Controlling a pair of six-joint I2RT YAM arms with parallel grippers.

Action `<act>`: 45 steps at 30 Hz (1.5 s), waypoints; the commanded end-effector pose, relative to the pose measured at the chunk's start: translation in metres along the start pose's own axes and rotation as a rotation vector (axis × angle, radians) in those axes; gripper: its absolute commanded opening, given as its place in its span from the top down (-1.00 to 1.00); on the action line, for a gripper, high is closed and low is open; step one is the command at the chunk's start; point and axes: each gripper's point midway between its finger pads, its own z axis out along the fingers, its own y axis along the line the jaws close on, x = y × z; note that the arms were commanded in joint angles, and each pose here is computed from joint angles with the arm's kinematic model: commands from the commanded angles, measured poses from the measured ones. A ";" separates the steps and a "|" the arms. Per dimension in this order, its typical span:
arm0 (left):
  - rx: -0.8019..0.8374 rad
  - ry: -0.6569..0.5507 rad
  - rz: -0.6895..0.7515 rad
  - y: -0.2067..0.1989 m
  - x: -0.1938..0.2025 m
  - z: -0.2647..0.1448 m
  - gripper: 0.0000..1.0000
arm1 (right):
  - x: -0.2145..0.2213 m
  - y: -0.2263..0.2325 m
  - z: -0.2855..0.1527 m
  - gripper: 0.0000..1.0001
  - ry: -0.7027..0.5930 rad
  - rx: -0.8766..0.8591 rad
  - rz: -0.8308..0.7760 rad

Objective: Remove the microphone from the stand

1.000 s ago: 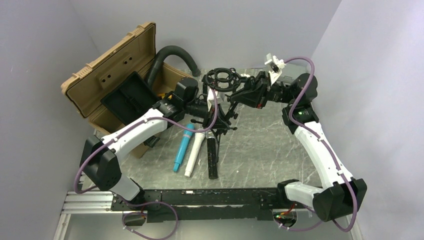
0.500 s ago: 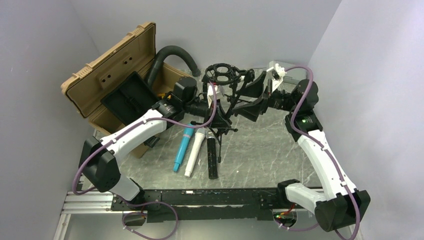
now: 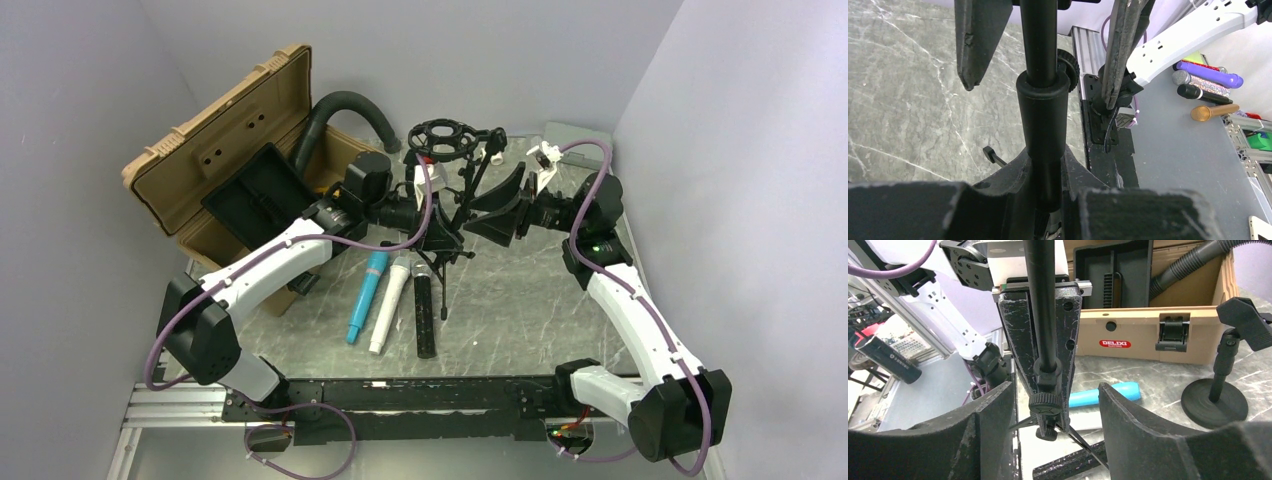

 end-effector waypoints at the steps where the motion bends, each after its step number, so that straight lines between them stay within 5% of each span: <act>1: 0.008 -0.086 0.108 -0.014 -0.037 -0.009 1.00 | -0.007 0.008 -0.001 -0.22 -0.014 -0.029 -0.066; 6: 0.012 -0.087 0.105 -0.015 -0.037 -0.010 1.00 | -0.007 0.007 -0.002 0.07 -0.010 -0.022 -0.081; 12: 0.020 -0.096 0.087 -0.016 -0.039 -0.012 1.00 | -0.006 0.003 -0.002 1.00 -0.005 -0.003 -0.111; 27: 0.175 -0.124 -0.107 -0.040 -0.047 -0.025 1.00 | 0.021 -0.033 -0.003 0.98 0.322 0.214 -0.702; 35: 0.134 -0.100 -0.060 -0.028 -0.077 -0.025 1.00 | 0.010 -0.036 -0.001 -0.04 0.441 0.262 -0.764; 45: -0.031 -0.121 0.077 0.000 -0.099 -0.047 1.00 | -0.025 -0.012 0.001 -0.18 0.403 0.246 -0.585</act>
